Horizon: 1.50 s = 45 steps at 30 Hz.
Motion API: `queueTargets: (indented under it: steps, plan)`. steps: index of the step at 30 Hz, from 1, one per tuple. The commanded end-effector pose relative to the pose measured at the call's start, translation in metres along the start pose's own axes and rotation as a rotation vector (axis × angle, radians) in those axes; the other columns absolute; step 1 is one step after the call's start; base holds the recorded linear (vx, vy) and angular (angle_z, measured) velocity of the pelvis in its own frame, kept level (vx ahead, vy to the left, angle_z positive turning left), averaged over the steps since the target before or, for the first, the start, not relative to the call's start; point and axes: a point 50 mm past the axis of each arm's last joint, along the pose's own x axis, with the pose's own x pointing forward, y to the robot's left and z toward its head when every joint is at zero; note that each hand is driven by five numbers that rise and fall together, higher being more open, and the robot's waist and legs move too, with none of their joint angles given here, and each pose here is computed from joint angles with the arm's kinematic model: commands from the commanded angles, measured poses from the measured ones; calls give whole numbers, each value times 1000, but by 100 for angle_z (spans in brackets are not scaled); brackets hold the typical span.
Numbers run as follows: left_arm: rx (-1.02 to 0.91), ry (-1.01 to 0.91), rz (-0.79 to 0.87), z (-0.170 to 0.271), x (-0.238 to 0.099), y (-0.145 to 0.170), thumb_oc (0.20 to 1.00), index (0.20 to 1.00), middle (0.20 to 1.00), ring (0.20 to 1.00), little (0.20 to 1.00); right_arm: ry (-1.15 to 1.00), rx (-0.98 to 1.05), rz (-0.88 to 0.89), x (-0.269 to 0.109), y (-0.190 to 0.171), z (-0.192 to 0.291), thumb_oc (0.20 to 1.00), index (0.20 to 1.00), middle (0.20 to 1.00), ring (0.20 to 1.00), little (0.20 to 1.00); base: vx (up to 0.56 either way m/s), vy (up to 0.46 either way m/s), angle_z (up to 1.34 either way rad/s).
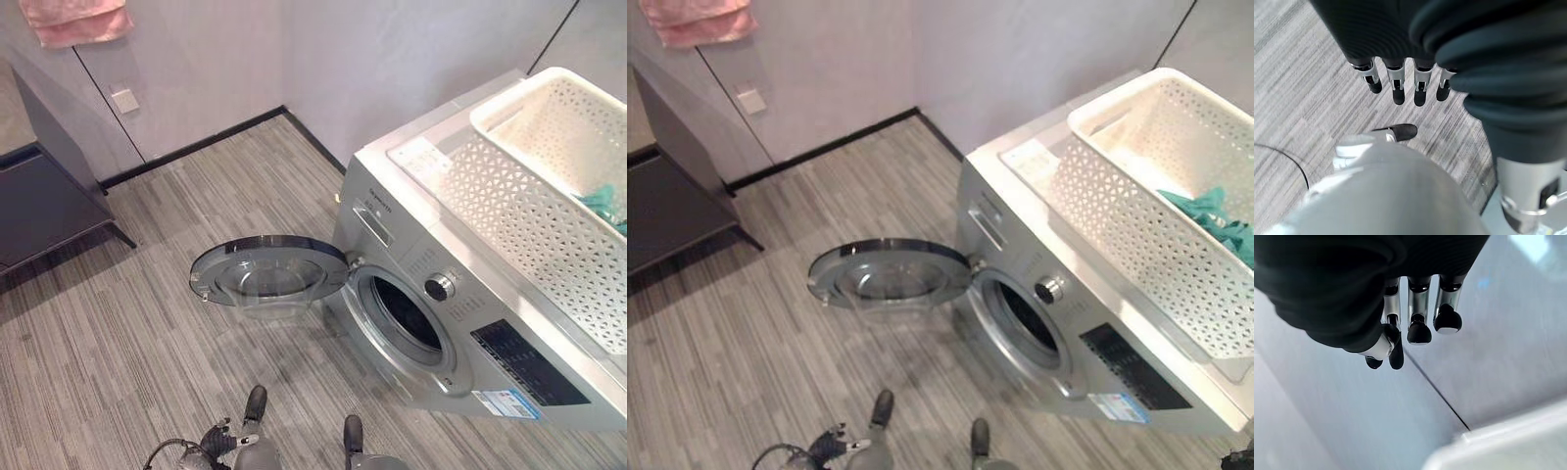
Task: Grab the laundry basket,head to the washer,open it,put in the laundry and shut it.
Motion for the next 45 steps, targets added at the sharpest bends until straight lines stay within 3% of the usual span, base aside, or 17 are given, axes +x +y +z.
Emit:
queueTargets:
  steps: [1, 6, 11, 12, 13, 14, 23, 45]
  plan:
    - [48, 35, 88, -7, 0, 26, 1000, 1000, 1000, 1000, 1000, -122, 50, -197, -2, -41, 29, 200, 200, 200, 200, 200, 0, 0, 0]
    - [46, 40, 94, -8, -1, 25, 1000, 1000, 1000, 1000, 1000, -142, 25, -227, -3, -41, 32, 200, 200, 200, 200, 200, 0, 0, 0]
    - [50, 41, 89, -10, -1, 24, 1000, 1000, 1000, 1000, 1000, -87, -77, -128, -1, -32, 24, 200, 200, 200, 200, 200, 0, 0, 0]
    - [51, 38, 82, -9, -1, 25, 1000, 1000, 1000, 1000, 1000, 36, -253, 4, 1, -22, 7, 501, 501, 501, 501, 501, 0, 0, 0]
    - [50, 37, 80, -9, -1, 24, 1000, 1000, 1000, 1000, 1000, 35, -254, 4, 1, -22, 8, 586, 586, 586, 586, 586, 0, 13, 4]
    - [49, 32, 74, -8, -1, 23, 1000, 1000, 1000, 1000, 1000, 91, -340, 55, 0, -19, -1, 1000, 1000, 1000, 1000, 1000, -9, 8, 4]
    - [39, 8, 8, -5, -1, 19, 1000, 1000, 1000, 1000, 1000, 390, -687, 325, -17, -1, -63, 1000, 1000, 1000, 1000, 1000, -10, -2, 0]
    - [41, -81, -30, 16, 1, 11, 1000, 1000, 1000, 1000, 1000, 452, -697, 524, -29, 41, -92, 1000, 1000, 1000, 1000, 1000, -4, -3, 0]
